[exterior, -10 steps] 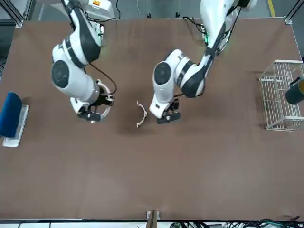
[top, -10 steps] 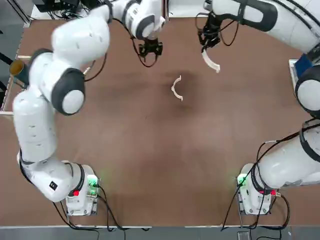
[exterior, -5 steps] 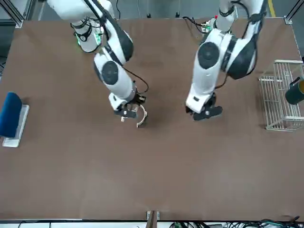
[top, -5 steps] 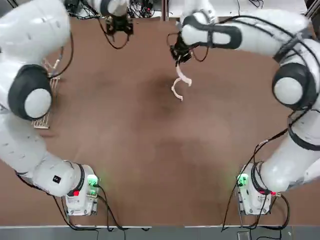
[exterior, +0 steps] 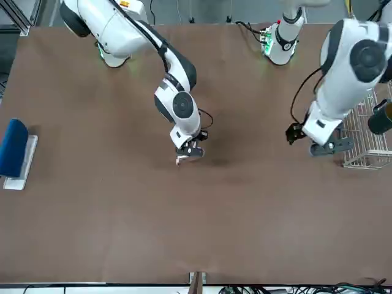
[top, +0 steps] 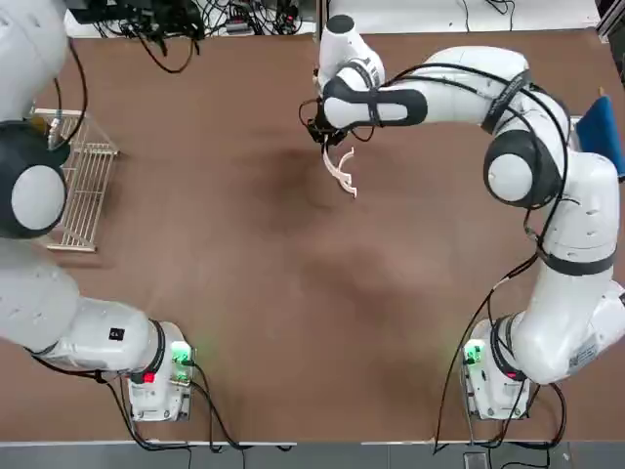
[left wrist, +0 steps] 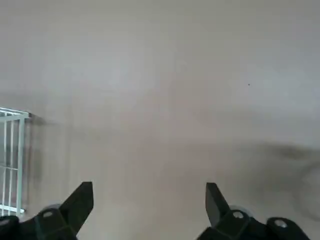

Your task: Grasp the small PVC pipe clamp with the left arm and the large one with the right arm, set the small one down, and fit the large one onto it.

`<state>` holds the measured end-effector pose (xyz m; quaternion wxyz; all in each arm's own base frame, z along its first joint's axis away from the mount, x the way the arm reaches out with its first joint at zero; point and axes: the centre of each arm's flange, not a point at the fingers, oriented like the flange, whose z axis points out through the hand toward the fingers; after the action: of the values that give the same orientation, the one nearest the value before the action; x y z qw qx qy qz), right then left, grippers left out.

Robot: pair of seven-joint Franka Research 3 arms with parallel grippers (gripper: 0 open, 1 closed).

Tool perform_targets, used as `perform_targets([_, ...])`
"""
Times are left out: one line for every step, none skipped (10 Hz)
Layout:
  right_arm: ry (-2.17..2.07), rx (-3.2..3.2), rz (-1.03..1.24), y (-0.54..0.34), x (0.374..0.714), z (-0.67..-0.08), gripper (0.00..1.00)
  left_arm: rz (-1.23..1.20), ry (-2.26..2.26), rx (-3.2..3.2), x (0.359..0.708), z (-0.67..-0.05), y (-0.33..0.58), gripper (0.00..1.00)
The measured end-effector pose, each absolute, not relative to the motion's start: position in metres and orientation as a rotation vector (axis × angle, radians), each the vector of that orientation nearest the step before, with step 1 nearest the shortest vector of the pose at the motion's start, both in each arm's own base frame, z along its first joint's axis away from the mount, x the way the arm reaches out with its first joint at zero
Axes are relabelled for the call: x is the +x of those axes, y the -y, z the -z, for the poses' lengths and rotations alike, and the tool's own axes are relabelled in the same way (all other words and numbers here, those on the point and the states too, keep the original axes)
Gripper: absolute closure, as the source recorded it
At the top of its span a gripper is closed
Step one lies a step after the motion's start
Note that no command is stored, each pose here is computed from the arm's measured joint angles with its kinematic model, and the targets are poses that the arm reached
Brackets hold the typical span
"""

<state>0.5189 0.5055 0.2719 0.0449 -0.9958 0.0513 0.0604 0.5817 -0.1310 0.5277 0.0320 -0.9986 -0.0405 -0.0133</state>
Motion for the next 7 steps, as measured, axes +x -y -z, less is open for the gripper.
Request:
perform_targets([-0.138, -3.056, -0.177, -0.506, 0.519, -0.259, 0.90, 0.052, 0.110, -3.091, 0.580, -0.540, 0.110, 0.01])
perform_targets([-0.119, -3.074, -0.171, -0.506, 0.518, -0.249, 0.90, 0.058, 0.095, -3.100, 0.579, -0.549, 0.094, 0.01])
perform_targets([-0.102, -3.090, -0.164, -0.506, 0.517, -0.240, 0.90, 0.059, 0.070, -3.100, 0.576, -0.556, 0.085, 0.01])
perform_targets([-0.094, -3.092, -0.150, -0.506, 0.517, -0.234, 0.90, 0.060, 0.043, -3.098, 0.572, -0.562, 0.079, 0.01])
perform_targets([-0.089, -3.086, -0.138, -0.508, 0.518, -0.229, 0.90, 0.067, 0.025, -3.111, 0.569, -0.571, 0.072, 0.01])
perform_targets([-0.087, -3.084, -0.141, -0.508, 0.517, -0.225, 0.90, 0.071, 0.017, -3.129, 0.564, -0.580, 0.063, 0.01])
perform_targets([-0.086, -3.085, -0.144, -0.509, 0.516, -0.223, 0.90, 0.066, 0.016, -3.137, 0.560, -0.587, 0.056, 0.01])
